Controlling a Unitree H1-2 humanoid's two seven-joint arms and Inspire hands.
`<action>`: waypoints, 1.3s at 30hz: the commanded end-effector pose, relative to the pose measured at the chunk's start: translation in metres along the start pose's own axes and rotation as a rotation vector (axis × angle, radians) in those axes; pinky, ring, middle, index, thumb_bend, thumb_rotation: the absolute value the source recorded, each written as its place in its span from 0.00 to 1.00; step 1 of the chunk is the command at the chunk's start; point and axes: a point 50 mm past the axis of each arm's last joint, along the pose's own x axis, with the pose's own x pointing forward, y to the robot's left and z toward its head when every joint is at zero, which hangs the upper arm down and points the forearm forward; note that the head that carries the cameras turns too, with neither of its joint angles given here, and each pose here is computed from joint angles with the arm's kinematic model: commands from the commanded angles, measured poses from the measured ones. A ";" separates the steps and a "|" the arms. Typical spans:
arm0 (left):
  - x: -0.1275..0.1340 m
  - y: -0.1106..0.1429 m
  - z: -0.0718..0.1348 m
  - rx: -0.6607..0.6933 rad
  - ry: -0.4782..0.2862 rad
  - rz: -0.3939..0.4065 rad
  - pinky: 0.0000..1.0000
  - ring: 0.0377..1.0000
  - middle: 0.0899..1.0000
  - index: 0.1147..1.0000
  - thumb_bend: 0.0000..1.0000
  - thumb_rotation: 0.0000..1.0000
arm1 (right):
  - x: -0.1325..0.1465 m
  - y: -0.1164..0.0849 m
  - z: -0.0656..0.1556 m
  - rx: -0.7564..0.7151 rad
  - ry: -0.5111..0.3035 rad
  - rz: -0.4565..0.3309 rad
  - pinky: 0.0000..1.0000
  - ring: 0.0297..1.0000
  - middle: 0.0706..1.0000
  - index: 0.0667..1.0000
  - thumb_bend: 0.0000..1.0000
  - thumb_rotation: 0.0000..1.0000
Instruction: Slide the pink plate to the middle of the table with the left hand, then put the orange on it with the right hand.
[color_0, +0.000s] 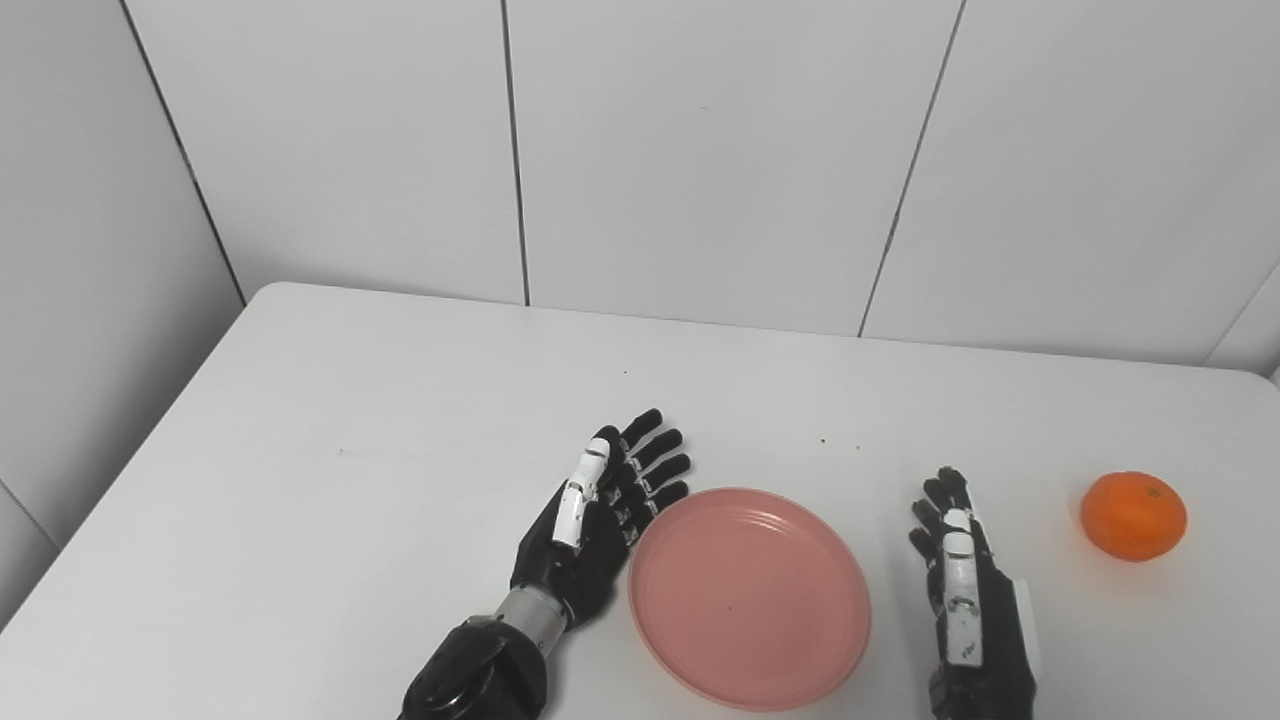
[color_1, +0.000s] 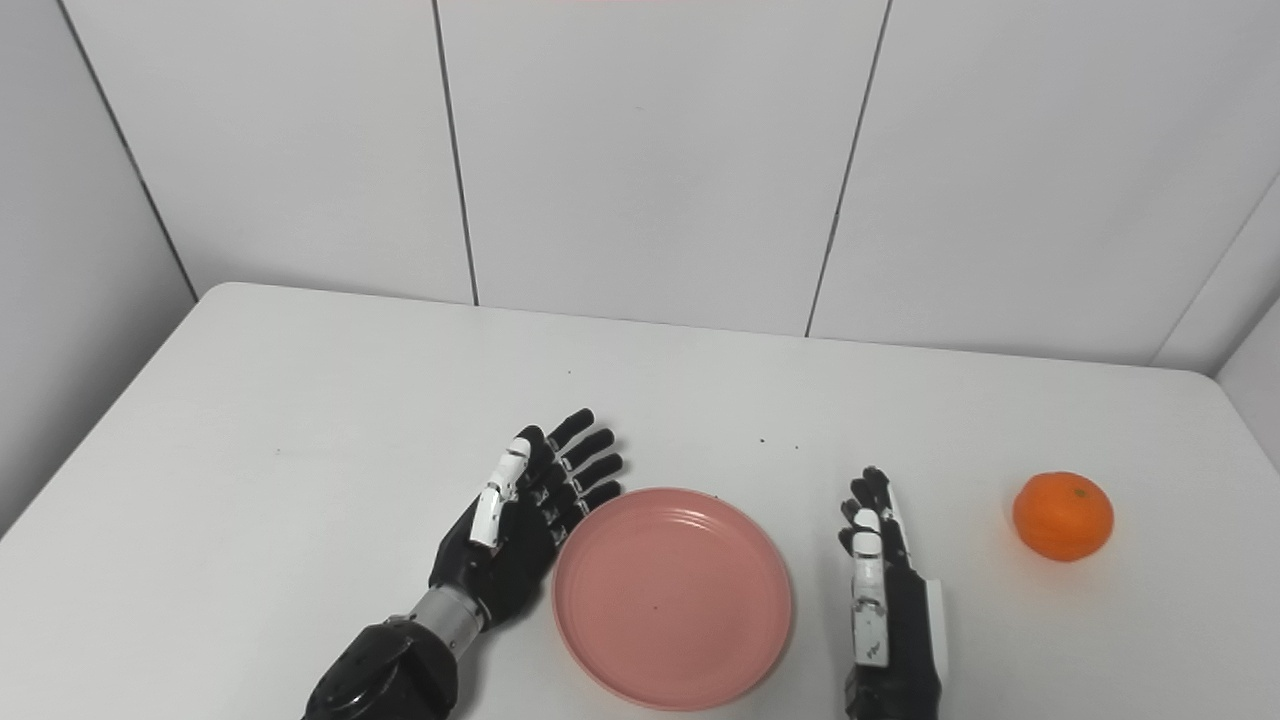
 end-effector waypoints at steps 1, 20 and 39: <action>-0.004 0.006 -0.006 0.008 0.031 0.040 0.90 0.89 0.90 0.89 0.36 1.00 | 0.011 -0.002 0.022 -0.012 -0.101 -0.010 0.90 0.88 0.89 0.90 0.31 1.00; -0.011 0.028 -0.004 0.035 0.013 0.055 0.89 0.88 0.89 0.88 0.36 1.00 | 0.030 -0.034 0.108 -0.538 -0.269 -0.014 0.80 0.84 0.85 0.86 0.51 0.99; -0.020 0.049 -0.005 0.012 0.006 0.057 0.92 0.89 0.90 0.89 0.34 1.00 | 0.043 -0.080 0.138 -0.880 -0.364 -0.261 0.72 0.79 0.82 0.84 0.85 0.44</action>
